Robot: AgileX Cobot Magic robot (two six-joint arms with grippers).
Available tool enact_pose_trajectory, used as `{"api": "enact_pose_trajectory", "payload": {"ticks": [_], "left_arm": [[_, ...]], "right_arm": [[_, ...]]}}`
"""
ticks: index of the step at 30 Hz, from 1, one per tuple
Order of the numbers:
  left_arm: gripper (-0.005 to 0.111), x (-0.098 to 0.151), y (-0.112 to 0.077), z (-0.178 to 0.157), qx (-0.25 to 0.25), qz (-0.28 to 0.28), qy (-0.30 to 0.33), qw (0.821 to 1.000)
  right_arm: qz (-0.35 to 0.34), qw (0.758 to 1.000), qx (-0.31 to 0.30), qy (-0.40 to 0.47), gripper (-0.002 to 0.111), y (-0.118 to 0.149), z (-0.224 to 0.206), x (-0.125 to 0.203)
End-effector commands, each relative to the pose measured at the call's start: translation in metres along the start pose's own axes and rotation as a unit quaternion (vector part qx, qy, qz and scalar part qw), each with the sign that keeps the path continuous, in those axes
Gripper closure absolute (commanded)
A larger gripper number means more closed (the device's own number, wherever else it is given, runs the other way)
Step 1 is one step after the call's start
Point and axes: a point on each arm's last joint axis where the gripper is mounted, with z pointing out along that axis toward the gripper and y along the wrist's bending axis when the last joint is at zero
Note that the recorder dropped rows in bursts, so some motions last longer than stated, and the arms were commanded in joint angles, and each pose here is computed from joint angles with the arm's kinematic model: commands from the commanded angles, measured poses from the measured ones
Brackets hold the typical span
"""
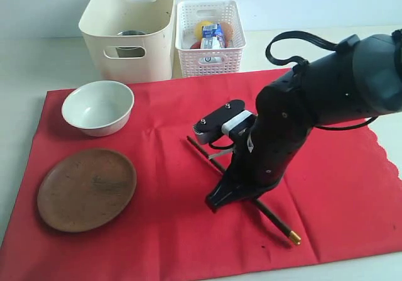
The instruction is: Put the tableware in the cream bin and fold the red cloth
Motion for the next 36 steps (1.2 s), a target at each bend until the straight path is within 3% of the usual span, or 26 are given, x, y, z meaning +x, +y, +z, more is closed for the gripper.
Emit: {"api": "enact_pose_trajectory", "payload": {"ticks": [1, 10, 23, 36], "left_arm": [[0.107, -0.001, 0.0, 0.0, -0.001, -0.003, -0.003, 1.0], [0.107, -0.001, 0.0, 0.0, -0.001, -0.003, -0.003, 1.0], [0.107, -0.001, 0.0, 0.0, -0.001, -0.003, -0.003, 1.0], [0.107, -0.001, 0.0, 0.0, -0.001, -0.003, -0.003, 1.0]], "right_arm": [[-0.008, 1.0, 0.0, -0.027, 0.108, 0.0, -0.021, -0.001], [-0.008, 1.0, 0.0, -0.03, 0.108, 0.0, -0.027, -0.001], [-0.041, 0.997, 0.032, 0.057, 0.108, -0.007, -0.027, 0.015], [-0.021, 1.0, 0.012, 0.012, 0.108, -0.003, -0.012, 0.005]]}}
